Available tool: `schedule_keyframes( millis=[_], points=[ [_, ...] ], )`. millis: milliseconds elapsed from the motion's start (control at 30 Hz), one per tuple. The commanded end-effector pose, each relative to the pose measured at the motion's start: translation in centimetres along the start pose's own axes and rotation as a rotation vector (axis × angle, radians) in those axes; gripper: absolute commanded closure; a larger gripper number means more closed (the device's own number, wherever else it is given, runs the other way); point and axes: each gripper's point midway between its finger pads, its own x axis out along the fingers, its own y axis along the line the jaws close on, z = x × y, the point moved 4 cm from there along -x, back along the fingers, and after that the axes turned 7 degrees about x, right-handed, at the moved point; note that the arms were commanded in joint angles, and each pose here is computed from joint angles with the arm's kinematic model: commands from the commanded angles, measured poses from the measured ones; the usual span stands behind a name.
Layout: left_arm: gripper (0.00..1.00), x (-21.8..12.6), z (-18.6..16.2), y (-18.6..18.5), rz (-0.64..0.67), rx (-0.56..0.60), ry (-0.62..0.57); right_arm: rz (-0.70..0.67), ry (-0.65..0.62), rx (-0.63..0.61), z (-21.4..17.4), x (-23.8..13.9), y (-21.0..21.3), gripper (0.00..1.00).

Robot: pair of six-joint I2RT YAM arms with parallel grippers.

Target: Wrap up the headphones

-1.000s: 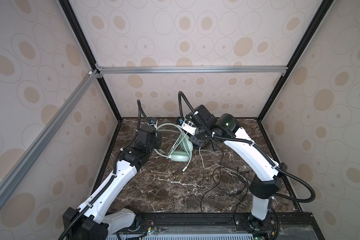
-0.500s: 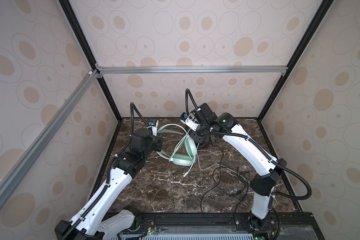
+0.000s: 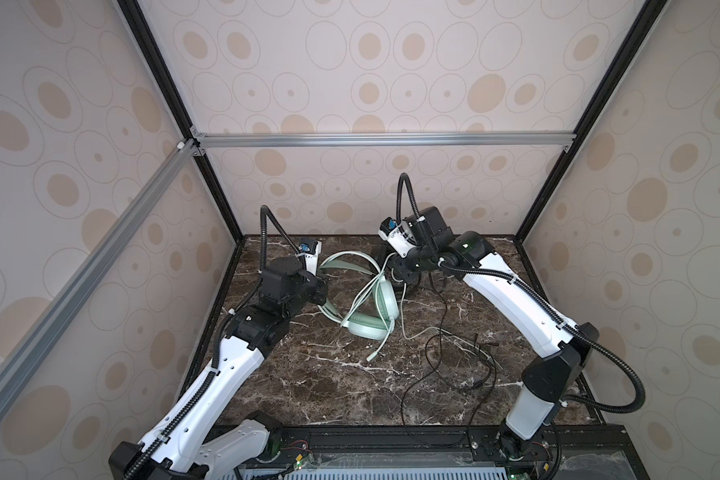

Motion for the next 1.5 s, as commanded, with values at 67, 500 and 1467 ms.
schedule_keyframes(
  millis=[67, 500, 1467],
  points=[
    [1.00, -2.2, 3.5, -0.3, -0.045, -0.038, -0.107, 0.059, -0.146, 0.089, 1.4, -0.9, -0.6, 0.82],
    [1.00, -3.3, 7.4, -0.9, -0.114, -0.110, -0.202, 0.100, -0.187, 0.222, -0.7, 0.5, -1.7, 0.76],
    [1.00, -5.5, 14.1, -0.7, -0.164, -0.263, -0.359, 0.181, -0.374, 0.377, -3.6, 4.0, -2.9, 0.96]
  ],
)
